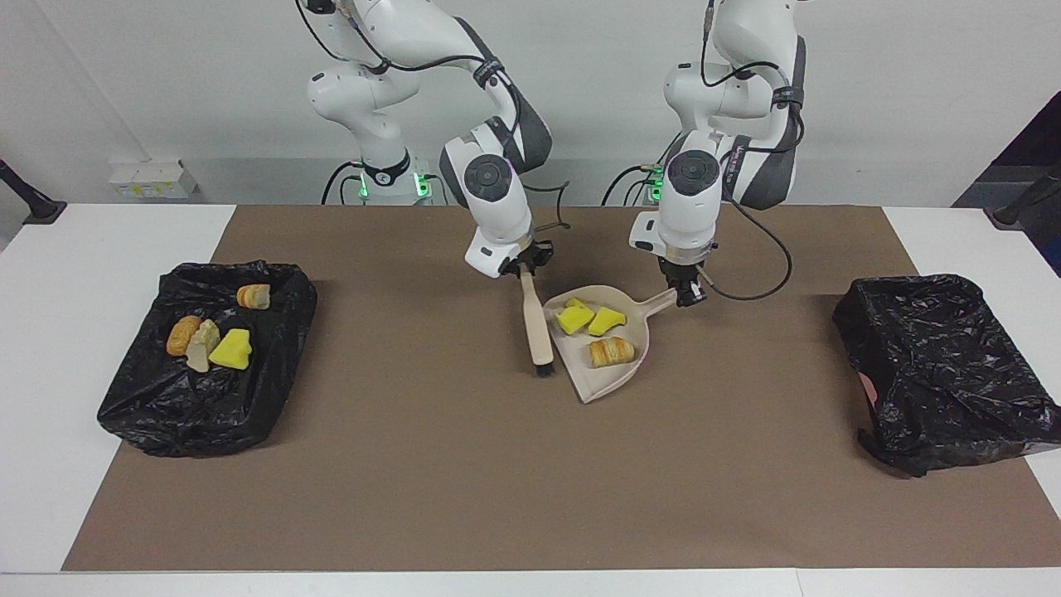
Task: Sweep and dump trash in bin
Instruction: 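Carry the loaded dustpan toward the left bag while the right gripper withdraws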
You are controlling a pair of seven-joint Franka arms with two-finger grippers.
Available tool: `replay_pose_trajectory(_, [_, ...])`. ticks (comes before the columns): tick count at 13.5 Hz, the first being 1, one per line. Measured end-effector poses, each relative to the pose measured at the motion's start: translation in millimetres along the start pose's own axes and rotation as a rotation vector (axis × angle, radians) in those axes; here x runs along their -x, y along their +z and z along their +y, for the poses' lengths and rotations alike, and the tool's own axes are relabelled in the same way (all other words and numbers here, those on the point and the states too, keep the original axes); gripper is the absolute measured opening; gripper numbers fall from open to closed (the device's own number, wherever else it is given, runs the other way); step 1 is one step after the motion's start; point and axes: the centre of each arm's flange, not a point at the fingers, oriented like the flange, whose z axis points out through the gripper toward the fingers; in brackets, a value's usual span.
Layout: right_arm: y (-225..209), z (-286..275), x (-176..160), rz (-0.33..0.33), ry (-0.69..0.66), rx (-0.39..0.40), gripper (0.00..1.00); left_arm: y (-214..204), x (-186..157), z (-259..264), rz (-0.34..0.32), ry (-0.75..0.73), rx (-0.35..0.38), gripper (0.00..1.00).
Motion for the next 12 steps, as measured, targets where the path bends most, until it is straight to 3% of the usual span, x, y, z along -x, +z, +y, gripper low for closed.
replay_pose_trajectory(4, [-14.1,-45.1,13.0,-0.005,-0.01,-0.025,0.26,1.1,3.8,-2.9,0.001,-0.103,0.008,0.32])
replay_pose_trajectory(7, [-42.1,-35.4,14.9,-0.066,-0.029,0.051,0.26,-0.6,21.9,-17.4,0.026,-0.239,0.035,0.32])
replay_pose_trajectory(10, [-64.0,-30.4,29.6,-0.071,0.012,0.142,0.26,-11.7,50.5,-31.1,0.049,-0.327,0.064,0.32])
replay_pose_trajectory(12, [-64.0,-45.2,45.7,-0.058,0.047,0.161,0.26,-27.4,72.7,-37.0,0.077,-0.388,0.083,0.32])
